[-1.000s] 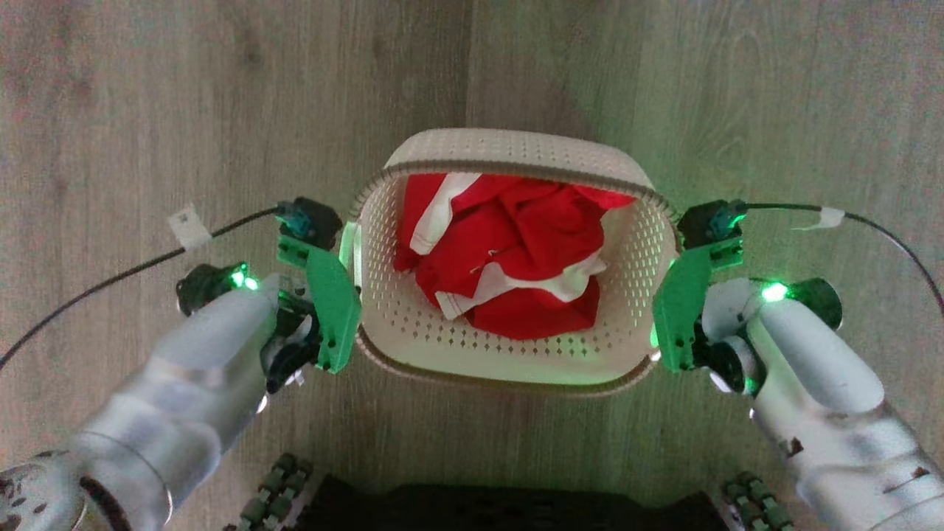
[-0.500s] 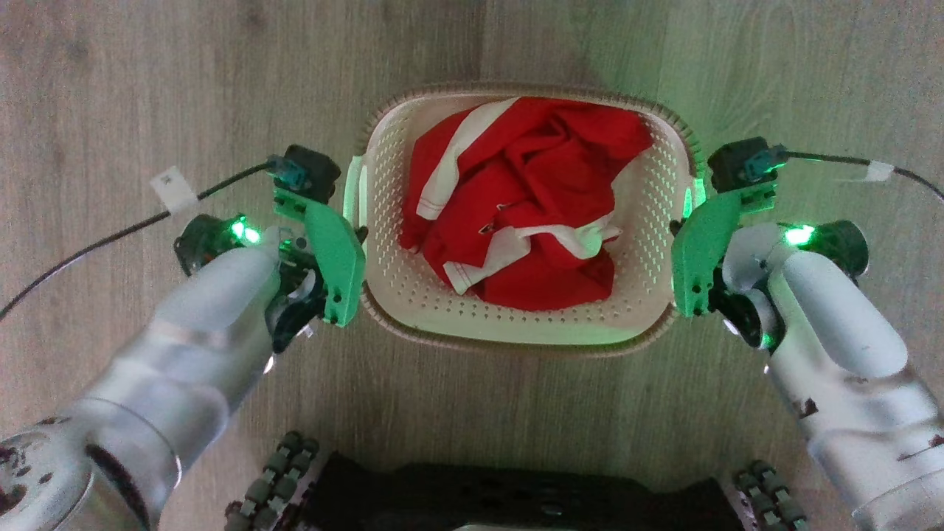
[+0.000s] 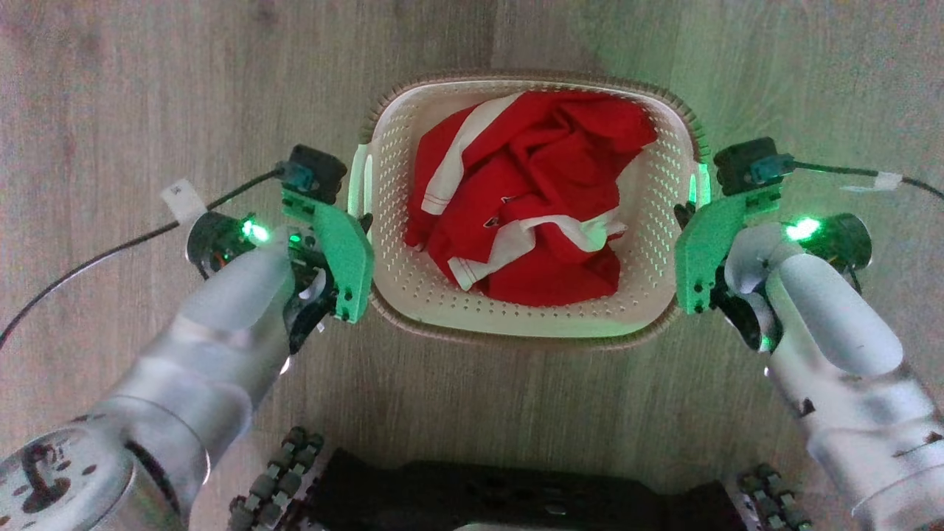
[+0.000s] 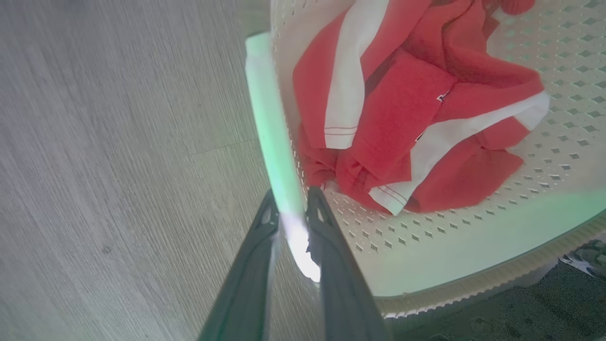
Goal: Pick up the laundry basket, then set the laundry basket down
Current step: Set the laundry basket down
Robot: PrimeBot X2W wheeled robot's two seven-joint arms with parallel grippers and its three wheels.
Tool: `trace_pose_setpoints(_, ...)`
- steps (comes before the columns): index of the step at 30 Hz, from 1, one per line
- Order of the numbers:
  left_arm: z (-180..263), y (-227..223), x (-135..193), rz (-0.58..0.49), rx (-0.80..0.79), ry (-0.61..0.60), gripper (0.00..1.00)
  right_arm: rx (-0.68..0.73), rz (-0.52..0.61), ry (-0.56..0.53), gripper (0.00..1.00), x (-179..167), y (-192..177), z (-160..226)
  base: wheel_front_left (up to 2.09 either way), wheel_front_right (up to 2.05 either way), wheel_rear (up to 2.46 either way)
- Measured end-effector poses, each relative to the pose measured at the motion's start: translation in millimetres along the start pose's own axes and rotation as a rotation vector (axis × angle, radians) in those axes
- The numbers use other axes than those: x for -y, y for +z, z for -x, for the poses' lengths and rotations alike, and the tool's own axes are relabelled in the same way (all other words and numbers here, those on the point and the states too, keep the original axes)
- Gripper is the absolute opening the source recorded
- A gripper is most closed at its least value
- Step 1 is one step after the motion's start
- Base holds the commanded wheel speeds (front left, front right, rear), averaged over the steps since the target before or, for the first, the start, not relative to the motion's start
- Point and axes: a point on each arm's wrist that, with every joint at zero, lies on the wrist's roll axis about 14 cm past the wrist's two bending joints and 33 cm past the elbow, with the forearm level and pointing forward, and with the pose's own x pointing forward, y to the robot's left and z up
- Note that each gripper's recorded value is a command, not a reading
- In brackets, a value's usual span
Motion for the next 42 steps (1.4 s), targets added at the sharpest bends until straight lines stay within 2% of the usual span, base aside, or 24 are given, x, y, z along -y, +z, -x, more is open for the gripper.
trace_pose_setpoints(12,0.3,1.5,-4.0,0.007,0.042,0.032,0.01,0.042,0.01,0.0,0.0,-1.1,3.0,-2.4,0.0,0.0,0.0)
trace_pose_setpoints(13,0.6,2.4,-4.7,0.007,0.052,0.036,0.47,0.042,0.015,-0.001,0.03,-1.3,3.1,-2.5,0.0,0.0,0.0)
trace_pose_setpoints(14,1.1,2.2,-6.2,0.001,0.056,0.041,1.0,0.048,0.018,0.0,0.34,-2.0,4.2,-2.8,0.0,0.0,0.0)
trace_pose_setpoints(15,1.0,2.4,-4.9,-0.001,0.06,0.036,1.0,0.052,0.026,0.006,0.52,-3.7,5.1,-3.1,0.0,0.0,0.0)
trace_pose_setpoints(16,0.6,3.3,-3.1,-0.002,0.063,0.034,1.0,0.051,0.03,0.016,0.92,-8.5,5.1,-4.1,0.0,0.0,0.0)
trace_pose_setpoints(17,0.4,3.8,-1.7,-0.001,0.063,0.034,1.0,0.05,0.029,0.023,1.0,-12.9,5.2,-5.0,0.0,0.0,0.0)
trace_pose_setpoints(42,3.9,8.6,-0.6,-0.006,0.081,0.05,1.0,0.037,0.071,-0.026,1.0,-6.6,4.9,-2.5,0.0,0.0,0.0)
